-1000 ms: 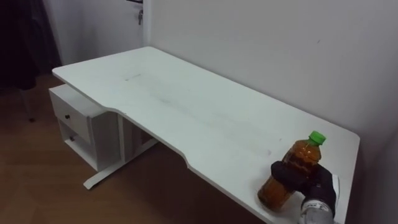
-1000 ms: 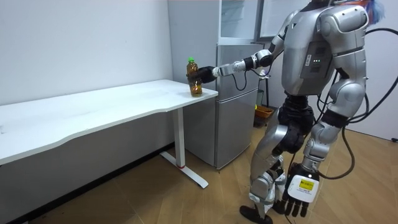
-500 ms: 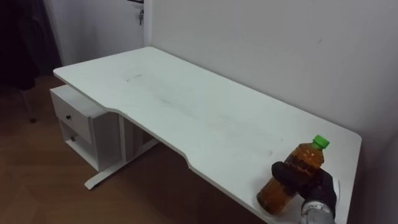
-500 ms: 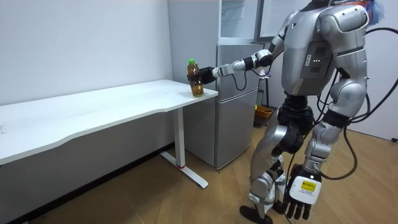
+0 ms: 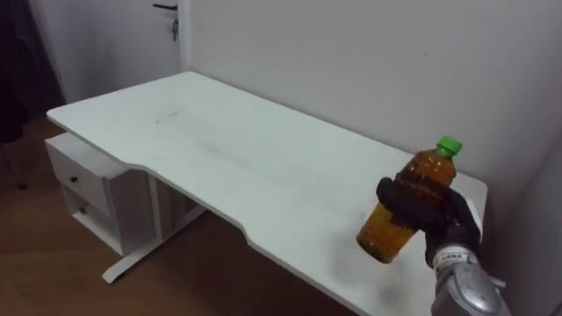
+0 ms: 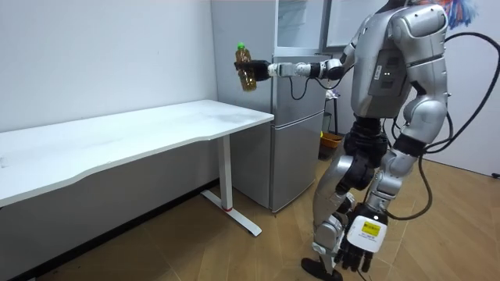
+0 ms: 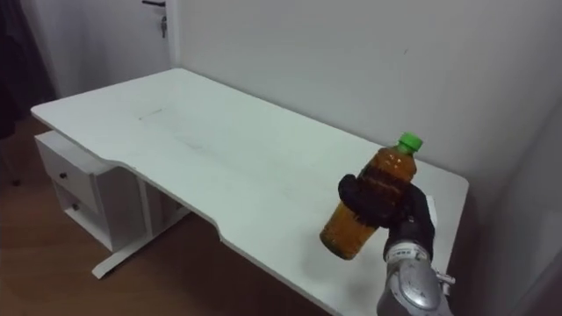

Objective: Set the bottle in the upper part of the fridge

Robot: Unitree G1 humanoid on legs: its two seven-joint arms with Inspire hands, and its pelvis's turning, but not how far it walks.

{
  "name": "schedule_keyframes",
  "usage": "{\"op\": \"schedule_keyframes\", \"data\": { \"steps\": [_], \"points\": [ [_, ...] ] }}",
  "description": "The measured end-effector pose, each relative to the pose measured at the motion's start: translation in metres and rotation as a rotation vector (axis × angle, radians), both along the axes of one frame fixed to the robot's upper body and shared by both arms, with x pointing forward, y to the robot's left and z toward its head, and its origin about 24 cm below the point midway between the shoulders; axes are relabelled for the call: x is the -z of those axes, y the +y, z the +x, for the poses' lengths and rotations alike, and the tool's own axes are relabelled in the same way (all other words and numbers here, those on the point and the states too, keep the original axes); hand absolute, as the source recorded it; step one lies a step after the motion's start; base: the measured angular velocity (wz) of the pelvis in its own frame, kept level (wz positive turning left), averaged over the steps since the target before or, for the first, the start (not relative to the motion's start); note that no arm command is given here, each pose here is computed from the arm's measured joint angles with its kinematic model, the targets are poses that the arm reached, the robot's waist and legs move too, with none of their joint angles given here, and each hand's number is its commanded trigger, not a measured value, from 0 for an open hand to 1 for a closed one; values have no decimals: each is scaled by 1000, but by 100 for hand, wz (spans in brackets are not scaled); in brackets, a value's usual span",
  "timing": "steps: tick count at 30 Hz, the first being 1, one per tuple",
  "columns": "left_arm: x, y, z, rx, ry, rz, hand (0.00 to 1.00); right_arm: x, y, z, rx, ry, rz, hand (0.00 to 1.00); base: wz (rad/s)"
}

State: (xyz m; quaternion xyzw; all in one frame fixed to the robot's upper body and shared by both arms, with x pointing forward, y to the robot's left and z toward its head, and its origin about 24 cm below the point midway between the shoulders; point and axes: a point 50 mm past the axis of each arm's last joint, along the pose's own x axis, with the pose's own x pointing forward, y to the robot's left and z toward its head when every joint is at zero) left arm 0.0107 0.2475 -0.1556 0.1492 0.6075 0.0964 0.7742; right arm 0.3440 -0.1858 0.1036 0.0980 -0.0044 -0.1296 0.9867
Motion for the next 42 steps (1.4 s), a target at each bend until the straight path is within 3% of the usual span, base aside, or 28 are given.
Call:
{"op": "schedule_keyframes", "data": {
  "steps": [13, 25, 42],
  "points": [
    [-1, 4, -5, -73, -16, 32, 0, -56, -5, -12, -114, -253, -19, 100, -16],
    [0, 10, -24, -172, 25, 48, 0, -125, -18, -40, -152, -551, -39, 100, -19],
    [-1, 12, -40, -185, 61, 57, 0, -149, -58, -63, -17, -656, -67, 100, -12]
  ]
}}
